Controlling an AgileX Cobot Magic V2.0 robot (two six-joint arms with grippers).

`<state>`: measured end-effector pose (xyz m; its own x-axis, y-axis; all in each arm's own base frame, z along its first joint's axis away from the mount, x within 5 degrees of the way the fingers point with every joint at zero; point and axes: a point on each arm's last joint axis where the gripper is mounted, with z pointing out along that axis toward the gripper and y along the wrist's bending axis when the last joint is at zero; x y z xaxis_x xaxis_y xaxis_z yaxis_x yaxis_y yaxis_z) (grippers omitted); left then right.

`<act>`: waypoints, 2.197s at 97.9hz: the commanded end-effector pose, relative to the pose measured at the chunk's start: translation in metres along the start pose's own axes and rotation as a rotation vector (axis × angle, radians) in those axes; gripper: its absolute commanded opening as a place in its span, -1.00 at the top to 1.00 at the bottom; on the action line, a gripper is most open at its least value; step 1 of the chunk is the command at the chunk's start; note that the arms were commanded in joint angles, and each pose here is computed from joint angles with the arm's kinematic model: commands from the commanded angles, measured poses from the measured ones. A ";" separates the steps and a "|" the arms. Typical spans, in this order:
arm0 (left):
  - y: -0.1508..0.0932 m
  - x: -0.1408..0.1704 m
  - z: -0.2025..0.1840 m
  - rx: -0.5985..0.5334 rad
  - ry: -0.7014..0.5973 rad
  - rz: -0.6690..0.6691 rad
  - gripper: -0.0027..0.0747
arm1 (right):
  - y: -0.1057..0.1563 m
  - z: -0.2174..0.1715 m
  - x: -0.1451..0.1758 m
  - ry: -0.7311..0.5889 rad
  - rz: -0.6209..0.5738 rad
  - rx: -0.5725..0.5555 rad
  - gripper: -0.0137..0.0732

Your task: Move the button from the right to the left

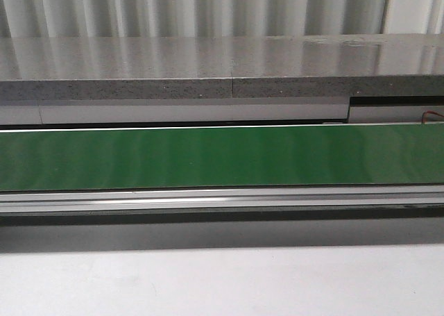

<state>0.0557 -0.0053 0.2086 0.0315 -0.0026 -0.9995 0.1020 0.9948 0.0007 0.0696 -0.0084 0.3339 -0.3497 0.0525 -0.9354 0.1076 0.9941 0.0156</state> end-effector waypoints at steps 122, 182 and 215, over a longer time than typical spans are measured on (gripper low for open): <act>-0.002 -0.001 -0.002 0.020 -0.089 -0.009 0.98 | -0.029 0.111 -0.094 0.290 0.051 0.223 -0.64; -0.002 -0.001 -0.002 0.020 -0.089 -0.009 0.98 | -0.130 0.235 -0.043 0.594 0.211 0.228 -0.57; -0.002 -0.001 -0.002 0.020 -0.089 -0.009 0.98 | -0.157 0.272 0.000 0.684 0.254 0.226 -0.57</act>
<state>0.0557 -0.0053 0.2086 0.0315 -0.0026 -0.9995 0.1020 0.9948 0.0007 0.2978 -0.1891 0.2167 -0.8092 0.4381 -0.3915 0.4482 0.8911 0.0708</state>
